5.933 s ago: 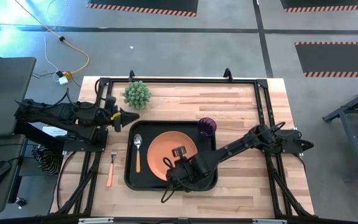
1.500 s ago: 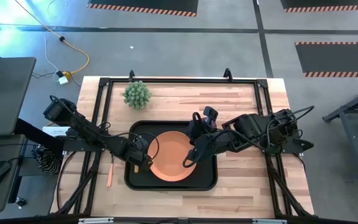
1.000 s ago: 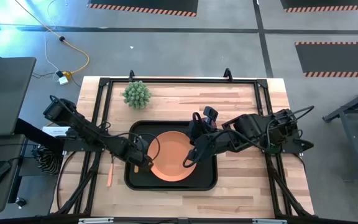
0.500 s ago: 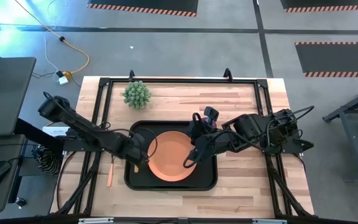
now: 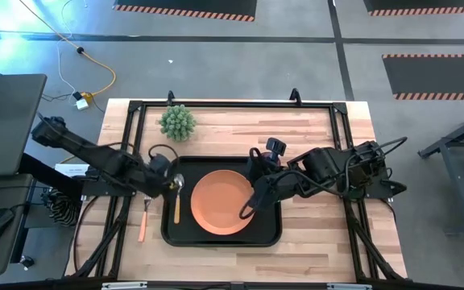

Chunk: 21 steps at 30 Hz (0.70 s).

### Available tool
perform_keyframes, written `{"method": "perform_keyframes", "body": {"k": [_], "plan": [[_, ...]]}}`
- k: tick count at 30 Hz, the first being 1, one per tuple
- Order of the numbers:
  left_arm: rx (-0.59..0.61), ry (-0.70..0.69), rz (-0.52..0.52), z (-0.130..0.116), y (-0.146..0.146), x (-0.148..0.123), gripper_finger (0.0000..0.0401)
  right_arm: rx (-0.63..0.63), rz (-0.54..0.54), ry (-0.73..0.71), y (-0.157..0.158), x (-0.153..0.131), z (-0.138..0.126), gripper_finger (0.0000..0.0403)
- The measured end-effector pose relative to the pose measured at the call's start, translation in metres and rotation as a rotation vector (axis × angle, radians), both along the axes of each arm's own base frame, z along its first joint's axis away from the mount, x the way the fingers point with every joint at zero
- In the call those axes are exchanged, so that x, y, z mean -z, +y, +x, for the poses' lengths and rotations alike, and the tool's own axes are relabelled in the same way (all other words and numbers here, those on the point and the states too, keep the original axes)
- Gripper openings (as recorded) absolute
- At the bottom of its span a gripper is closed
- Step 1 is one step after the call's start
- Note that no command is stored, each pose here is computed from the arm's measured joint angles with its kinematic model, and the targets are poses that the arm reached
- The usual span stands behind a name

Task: Pick and place plate/cup/fork/spoon on tray
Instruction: Put the light orange fork on the black tray to the right of the yellow spoon

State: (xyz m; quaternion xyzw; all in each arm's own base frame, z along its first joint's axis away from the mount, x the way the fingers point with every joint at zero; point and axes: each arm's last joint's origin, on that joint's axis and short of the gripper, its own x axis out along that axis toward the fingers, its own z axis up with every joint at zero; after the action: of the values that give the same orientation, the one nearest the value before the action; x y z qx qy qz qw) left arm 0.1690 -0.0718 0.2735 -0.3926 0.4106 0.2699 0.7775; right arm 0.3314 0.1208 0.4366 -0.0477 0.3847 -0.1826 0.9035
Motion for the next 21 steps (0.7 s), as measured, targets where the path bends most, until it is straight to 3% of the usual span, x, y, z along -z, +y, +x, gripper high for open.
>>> {"method": "perform_keyframes", "body": {"k": [8, 16, 21], "plan": [[-0.011, -0.058, -0.013, -0.015, 0.008, -0.012, 0.0085, -0.045, -0.003, 0.029, 0.001, 0.001, 0.000, 0.0067], [-0.014, 0.041, 0.036, -0.021, 0.011, -0.006, 0.0110, -0.062, -0.020, 0.039, 0.001, 0.001, 0.000, 0.0067], [-0.129, 0.088, -0.029, -0.025, 0.013, -0.004, 0.0136, -0.070, -0.038, 0.066, -0.001, 0.002, -0.002, 0.0067]]}}
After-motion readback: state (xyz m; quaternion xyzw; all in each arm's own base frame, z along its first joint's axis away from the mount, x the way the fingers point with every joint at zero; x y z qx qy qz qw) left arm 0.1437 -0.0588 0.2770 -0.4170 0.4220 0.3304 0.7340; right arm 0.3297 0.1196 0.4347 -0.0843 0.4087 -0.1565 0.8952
